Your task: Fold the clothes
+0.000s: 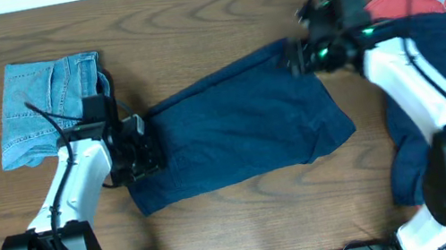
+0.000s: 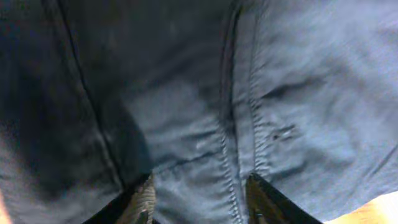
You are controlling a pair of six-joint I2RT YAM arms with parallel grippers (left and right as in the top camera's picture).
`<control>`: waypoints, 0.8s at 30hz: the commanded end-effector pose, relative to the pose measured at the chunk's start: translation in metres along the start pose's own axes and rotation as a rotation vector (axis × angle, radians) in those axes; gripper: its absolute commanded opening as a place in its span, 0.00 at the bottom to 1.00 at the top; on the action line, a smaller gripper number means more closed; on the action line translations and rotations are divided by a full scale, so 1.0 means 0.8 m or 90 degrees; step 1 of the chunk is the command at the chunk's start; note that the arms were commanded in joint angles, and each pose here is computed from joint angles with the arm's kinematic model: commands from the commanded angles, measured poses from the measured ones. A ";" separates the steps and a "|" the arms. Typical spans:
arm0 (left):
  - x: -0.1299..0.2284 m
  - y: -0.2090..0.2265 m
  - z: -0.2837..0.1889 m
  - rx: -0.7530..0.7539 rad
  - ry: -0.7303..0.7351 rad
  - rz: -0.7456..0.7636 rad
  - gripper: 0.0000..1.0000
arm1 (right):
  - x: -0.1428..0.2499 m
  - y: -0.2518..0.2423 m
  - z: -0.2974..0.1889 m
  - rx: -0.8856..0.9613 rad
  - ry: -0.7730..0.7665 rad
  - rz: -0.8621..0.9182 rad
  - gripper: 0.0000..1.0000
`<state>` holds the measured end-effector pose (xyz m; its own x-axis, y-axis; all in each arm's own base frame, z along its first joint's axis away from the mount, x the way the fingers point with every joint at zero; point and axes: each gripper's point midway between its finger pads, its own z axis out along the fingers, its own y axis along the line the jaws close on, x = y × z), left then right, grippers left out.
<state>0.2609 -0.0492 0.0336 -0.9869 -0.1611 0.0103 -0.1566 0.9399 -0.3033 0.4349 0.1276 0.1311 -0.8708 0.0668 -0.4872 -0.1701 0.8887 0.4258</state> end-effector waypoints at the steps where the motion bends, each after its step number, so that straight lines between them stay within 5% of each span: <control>1: 0.016 0.003 0.010 0.006 0.014 0.002 0.51 | -0.013 -0.039 0.008 0.052 -0.025 0.023 0.63; 12: 0.014 0.030 0.030 -0.050 -0.017 0.008 0.52 | 0.002 -0.091 0.098 0.063 -0.005 0.038 0.55; 24: -0.001 0.039 0.028 -0.081 -0.049 0.015 0.51 | 0.023 -0.086 0.125 0.033 0.028 0.007 0.53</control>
<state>0.2592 -0.0342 0.0057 -0.9848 -0.1640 -0.0572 -0.1475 0.9635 -0.2235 0.4838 0.1036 0.0258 -0.8795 0.1035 -0.4646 -0.0936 0.9194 0.3820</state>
